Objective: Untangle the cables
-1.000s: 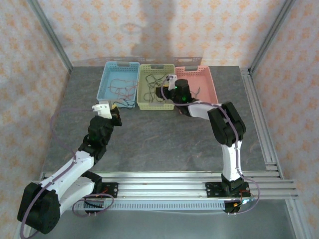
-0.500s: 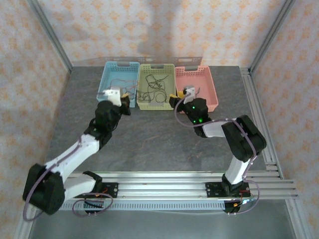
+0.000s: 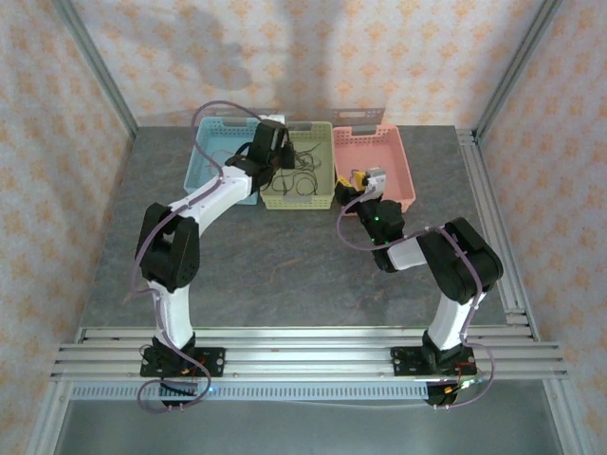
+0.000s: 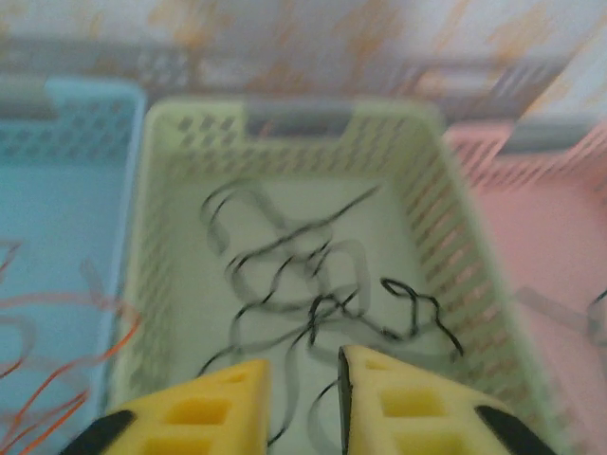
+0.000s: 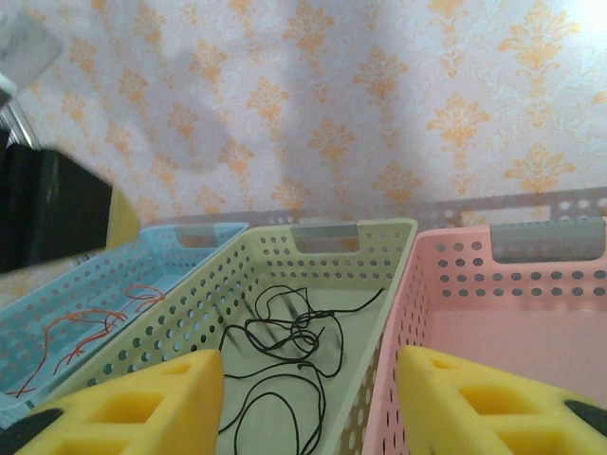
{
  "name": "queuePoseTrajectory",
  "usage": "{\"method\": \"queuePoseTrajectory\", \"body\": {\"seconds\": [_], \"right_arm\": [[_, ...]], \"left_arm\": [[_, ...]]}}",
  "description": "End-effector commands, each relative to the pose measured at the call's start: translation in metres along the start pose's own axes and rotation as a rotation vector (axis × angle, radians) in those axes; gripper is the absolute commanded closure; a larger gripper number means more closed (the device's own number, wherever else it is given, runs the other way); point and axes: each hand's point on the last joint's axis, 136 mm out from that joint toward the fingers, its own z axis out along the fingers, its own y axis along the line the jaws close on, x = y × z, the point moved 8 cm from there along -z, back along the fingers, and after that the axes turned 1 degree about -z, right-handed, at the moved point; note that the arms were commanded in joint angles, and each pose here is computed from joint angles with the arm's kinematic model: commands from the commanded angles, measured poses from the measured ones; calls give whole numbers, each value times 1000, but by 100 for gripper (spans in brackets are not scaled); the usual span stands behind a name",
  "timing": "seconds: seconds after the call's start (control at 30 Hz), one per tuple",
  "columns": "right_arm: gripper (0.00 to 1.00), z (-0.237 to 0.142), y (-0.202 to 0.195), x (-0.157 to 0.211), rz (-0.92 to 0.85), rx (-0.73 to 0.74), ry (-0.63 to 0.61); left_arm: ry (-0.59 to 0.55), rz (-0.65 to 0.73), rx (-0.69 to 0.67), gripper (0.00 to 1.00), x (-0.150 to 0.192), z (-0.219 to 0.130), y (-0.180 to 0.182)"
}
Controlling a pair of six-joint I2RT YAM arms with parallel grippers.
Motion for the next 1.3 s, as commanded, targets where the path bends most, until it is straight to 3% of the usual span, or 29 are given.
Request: {"method": "queuePoseTrajectory", "body": {"seconds": [0.0, 0.03, 0.07, 0.2, 0.37, 0.5, 0.63, 0.83, 1.27], "right_arm": [[49, -2, 0, -10, -11, 1, -62], [49, -1, 1, -10, -6, -4, -61], [49, -1, 1, -11, -2, -6, -63], [49, -2, 1, -9, -8, -6, -57], [50, 0, 1, -8, -2, -11, -54], [49, 1, 3, -7, 6, -23, -52], [49, 1, 5, -7, 6, -29, -52], [49, 3, 6, -5, 9, -37, -47], [49, 3, 8, -4, 11, -50, -43]], "left_arm": [[-65, -74, -135, 37, -10, -63, 25], [-91, -86, -133, 23, -8, -73, 29], [-99, -79, -122, 1, -5, -81, 32], [-80, -86, -214, 0, 14, -115, 56], [-51, -376, -374, 0, 70, -147, 129], [59, -449, -481, 0, 106, -149, 164], [162, -490, -516, 0, 130, -136, 185], [381, -449, -481, 4, 134, -89, 190], [496, -438, -469, 20, 126, -28, 213]]}}
